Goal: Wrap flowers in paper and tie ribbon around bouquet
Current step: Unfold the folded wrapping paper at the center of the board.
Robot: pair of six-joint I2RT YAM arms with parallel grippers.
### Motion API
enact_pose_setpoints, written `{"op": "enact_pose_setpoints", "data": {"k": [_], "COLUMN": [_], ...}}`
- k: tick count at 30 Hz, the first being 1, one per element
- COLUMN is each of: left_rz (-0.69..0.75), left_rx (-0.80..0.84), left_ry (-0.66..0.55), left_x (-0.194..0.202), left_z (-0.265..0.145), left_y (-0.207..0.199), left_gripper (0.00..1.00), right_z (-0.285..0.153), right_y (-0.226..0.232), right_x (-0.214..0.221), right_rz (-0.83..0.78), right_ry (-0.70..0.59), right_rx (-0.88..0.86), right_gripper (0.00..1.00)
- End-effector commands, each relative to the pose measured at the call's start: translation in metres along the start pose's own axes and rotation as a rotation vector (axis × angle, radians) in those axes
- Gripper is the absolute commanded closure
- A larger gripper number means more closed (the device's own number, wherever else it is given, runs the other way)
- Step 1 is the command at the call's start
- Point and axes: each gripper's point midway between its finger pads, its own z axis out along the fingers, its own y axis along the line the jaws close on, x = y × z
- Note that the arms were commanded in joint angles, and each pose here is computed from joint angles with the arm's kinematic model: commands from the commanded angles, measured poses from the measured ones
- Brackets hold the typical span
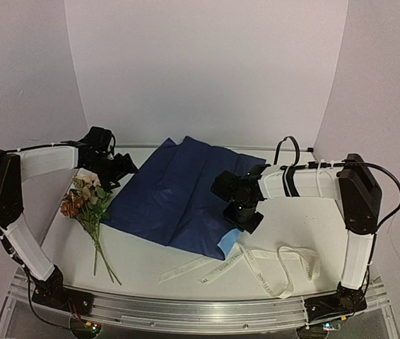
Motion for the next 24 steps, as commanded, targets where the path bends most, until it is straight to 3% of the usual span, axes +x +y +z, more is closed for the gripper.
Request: {"op": "enact_pose_setpoints", "data": {"k": [1,5,11,15,19,22,24], "left_rz": [-0.16,-0.185,-0.108,-0.093,-0.041,0.004,0.039], "left_rx": [-0.058,0.001,0.012,-0.042,-0.161,-0.231,-0.255], "left_ry": [-0.038,0.015,0.106,0.141,0.123,0.103,0.097], "left_x": [0.021,0.044,0.064,0.074,0.065,0.047,0.034], "left_z": [-0.01,0.004,0.038,0.056,0.07,0.081,0.089], "left_y": [0.038,0.043,0.032,0.042,0.062,0.073,0.078], "left_gripper": [0.1,0.1,0.1,0.13,0.15,0.15,0.15], "right_z": [-0.001,0.0,0.012,0.006,-0.012,-0.02,-0.02], "right_y": [0.006,-0.016,-0.047,-0.03,0.0,0.003,-0.009], "right_x": [-0.013,-0.017,-0.001,0.012,0.029,0.027,0.022], "right_rz": [0.072,0.076,0.156,0.172,0.088,0.004,-0.066], "right_ry": [-0.078,-0.095,-0.068,-0.045,-0.012,-0.02,-0.046], "right_rx": [-0.03,-0.02,-0.041,-0.139,-0.226,-0.246,-0.236], "right_gripper": [1.0,1.0,1.0,1.0,0.98,0.78,0.57]}}
